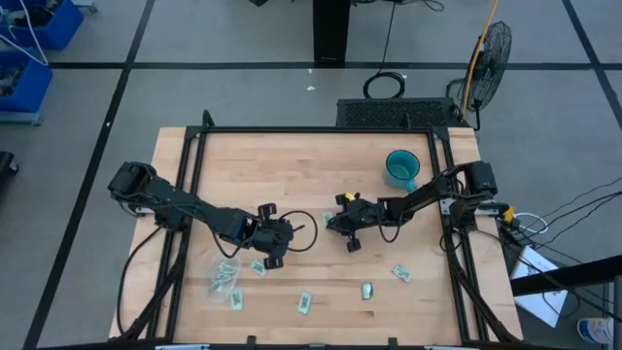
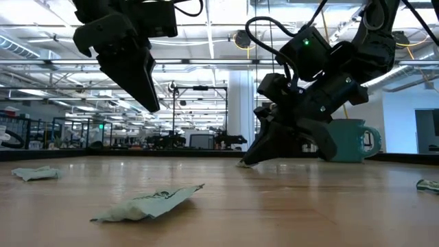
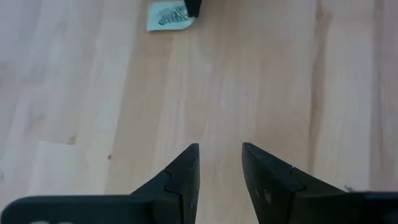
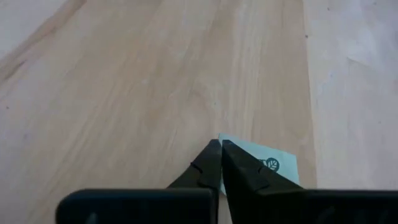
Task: Pick and place Stevia / Truvia into bins
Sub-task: Put the white stevia packet into the transparent bin
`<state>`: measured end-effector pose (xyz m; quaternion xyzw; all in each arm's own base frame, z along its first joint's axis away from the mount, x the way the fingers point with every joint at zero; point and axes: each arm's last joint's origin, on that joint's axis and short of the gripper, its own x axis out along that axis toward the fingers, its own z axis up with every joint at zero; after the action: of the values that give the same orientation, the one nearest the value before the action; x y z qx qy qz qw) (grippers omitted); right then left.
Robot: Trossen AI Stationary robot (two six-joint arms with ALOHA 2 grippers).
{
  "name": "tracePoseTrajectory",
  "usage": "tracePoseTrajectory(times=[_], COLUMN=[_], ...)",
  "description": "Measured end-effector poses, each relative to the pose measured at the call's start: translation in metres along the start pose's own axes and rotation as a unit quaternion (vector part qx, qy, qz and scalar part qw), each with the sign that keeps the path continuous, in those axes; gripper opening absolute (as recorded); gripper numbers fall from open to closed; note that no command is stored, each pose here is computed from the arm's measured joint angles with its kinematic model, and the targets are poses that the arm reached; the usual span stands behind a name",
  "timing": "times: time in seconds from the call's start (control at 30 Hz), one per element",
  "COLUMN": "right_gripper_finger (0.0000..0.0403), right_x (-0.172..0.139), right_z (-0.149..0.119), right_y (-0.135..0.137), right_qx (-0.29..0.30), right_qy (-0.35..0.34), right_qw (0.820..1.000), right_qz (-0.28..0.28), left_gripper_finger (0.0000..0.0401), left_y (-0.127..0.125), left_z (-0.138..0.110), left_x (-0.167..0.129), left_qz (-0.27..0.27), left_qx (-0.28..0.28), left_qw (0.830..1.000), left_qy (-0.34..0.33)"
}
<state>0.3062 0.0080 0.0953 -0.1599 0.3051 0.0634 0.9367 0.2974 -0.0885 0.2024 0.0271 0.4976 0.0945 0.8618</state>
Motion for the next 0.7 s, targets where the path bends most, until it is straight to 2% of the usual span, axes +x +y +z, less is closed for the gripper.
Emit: tracePoseTrajectory(times=[0.27,0.37,0.43,0.53,0.7], right_gripper_finger=[0.0001,0.0001,0.0001,0.0000,0.0000], right_x=[-0.011,-0.020,-0.024,-0.030,-0.033], right_z=[0.018,0.030,0.038,0.049,0.053], right_y=[-0.003,-0.004,-0.004,-0.004,-0.009], right_qx=[-0.002,0.020,0.047,0.094,0.179], right_qy=[-0.048,-0.081,-0.117,-0.176,-0.204], right_qw=[0.999,0.996,0.992,0.977,0.951], right_qz=[-0.011,-0.013,0.009,0.073,0.148], left_gripper_finger=[0.0127,0.0127,0.0127,0.0127,0.0127], left_y=[0.007,0.009,0.009,0.007,0.004], left_z=[0.003,0.009,0.015,0.026,0.036], left_x=[0.002,0.003,0.003,0.001,-0.002], left_qz=[0.036,0.041,0.036,0.028,0.016], left_qx=[-0.010,-0.012,0.002,0.041,0.126], left_qw=[0.999,0.998,0.997,0.992,0.978], left_qy=[-0.013,-0.039,-0.067,-0.116,-0.167])
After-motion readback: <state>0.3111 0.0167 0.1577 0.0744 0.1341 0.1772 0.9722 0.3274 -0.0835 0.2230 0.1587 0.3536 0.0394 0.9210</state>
